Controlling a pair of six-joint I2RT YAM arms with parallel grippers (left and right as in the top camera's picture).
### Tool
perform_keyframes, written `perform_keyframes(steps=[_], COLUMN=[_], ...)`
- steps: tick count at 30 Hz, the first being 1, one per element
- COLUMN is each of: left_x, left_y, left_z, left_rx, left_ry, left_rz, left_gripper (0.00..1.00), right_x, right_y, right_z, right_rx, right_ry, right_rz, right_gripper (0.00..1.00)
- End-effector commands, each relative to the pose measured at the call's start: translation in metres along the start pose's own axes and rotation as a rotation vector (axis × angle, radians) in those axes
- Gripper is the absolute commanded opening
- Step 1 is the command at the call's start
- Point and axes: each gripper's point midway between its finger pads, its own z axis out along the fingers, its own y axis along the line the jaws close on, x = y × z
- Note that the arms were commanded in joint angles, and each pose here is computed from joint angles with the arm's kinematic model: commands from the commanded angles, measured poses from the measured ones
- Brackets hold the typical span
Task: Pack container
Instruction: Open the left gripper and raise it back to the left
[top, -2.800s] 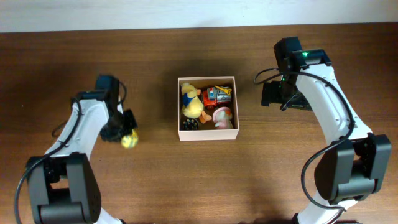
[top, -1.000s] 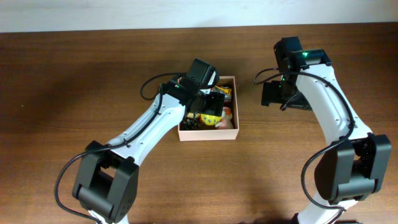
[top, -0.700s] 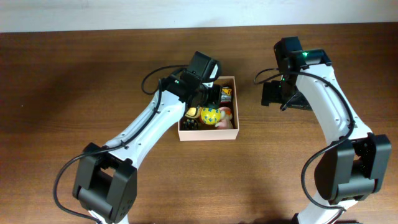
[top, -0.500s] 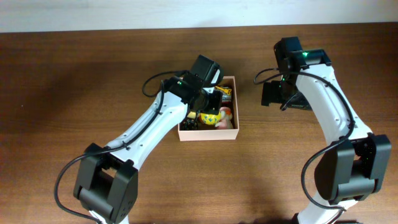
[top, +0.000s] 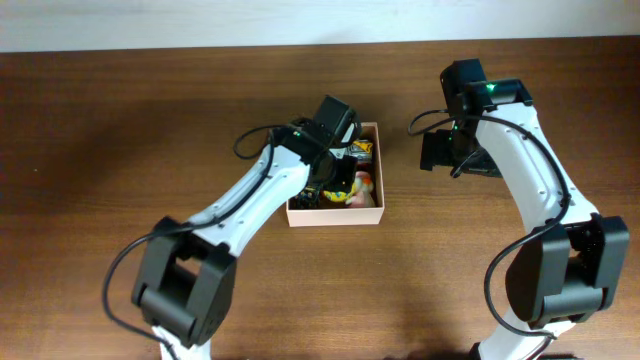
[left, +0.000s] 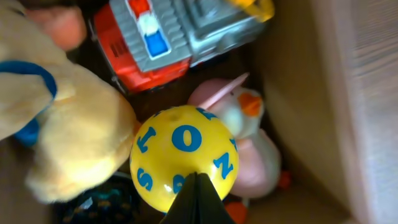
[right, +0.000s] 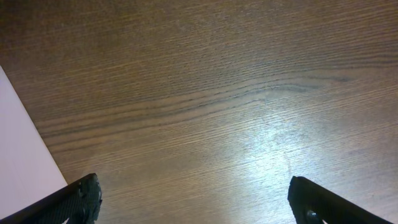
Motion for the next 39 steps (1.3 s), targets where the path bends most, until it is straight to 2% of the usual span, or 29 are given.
perform_keyframes(steps=[1, 5, 9, 12, 15, 17, 18, 21, 28, 32, 33, 35, 36, 38, 39], left_x=[0.013, 0.014, -0.004, -0.030, -0.053, -0.067, -0.078, -0.081, -0.064, -0.052, -0.051, -0.050, -0.050, -0.049, -0.048], left_y=[0.004, 0.005, -0.003, -0.013, -0.008, 0.005, 0.022, 0.052, 0.123, 0.159, 0.165, 0.176, 0.183, 0.195, 0.199], left_z=[0.025, 0.029, 0.012, -0.028, -0.074, -0.106, -0.134, -0.167, -0.188, -0.193, -0.194, -0.198, -0.200, -0.204, -0.205], left_rx=[-0.012, -0.014, 0.004, 0.020, -0.035, -0.113, -0.197, -0.302, -0.419, -0.463, -0.470, -0.488, -0.499, -0.511, -0.516], left_ry=[0.059, 0.066, 0.009, -0.082, -0.184, -0.268, -0.345, -0.420, -0.374, -0.336, -0.334, -0.339, -0.344, -0.348, -0.348], left_rz=[-0.001, -0.001, 0.014, 0.021, 0.017, 0.003, -0.020, -0.096, -0.249, -0.330, -0.343, -0.367, -0.381, -0.407, -0.419], left_gripper=[0.02, 0.02, 0.02, 0.02, 0.02, 0.02, 0.03, 0.03, 0.02, 0.09, 0.13, 0.50, 0.64, 0.84, 0.99], right_x=[0.000, 0.000, 0.000, 0.000, 0.000, 0.000, 0.000, 0.000, 0.000, 0.000, 0.000, 0.000, 0.000, 0.000, 0.000], right_y=[-0.002, -0.002, -0.002, -0.002, -0.002, -0.002, -0.002, -0.002, -0.002, -0.002, -0.002, -0.002, -0.002, -0.002, -0.002], right_z=[-0.005, -0.005, -0.005, -0.005, -0.005, -0.005, -0.005, -0.005, -0.005, -0.005, -0.005, -0.005, -0.005, -0.005, -0.005], right_rx=[-0.003, -0.003, -0.003, -0.003, -0.004, -0.003, -0.003, -0.003, -0.003, -0.003, -0.003, -0.003, -0.003, -0.003, -0.003], right_ry=[-0.015, -0.015, -0.015, -0.015, -0.015, -0.015, -0.015, -0.015, -0.015, -0.015, -0.015, -0.015, -0.015, -0.015, -0.015], right_rz=[0.009, 0.009, 0.009, 0.009, 0.009, 0.009, 0.009, 0.009, 0.009, 0.009, 0.009, 0.009, 0.009, 0.009, 0.009], right_gripper=[0.99, 0.99, 0.99, 0.99, 0.99, 0.99, 0.99, 0.99, 0.99, 0.99, 0.99, 0.99, 0.99, 0.99, 0.99])
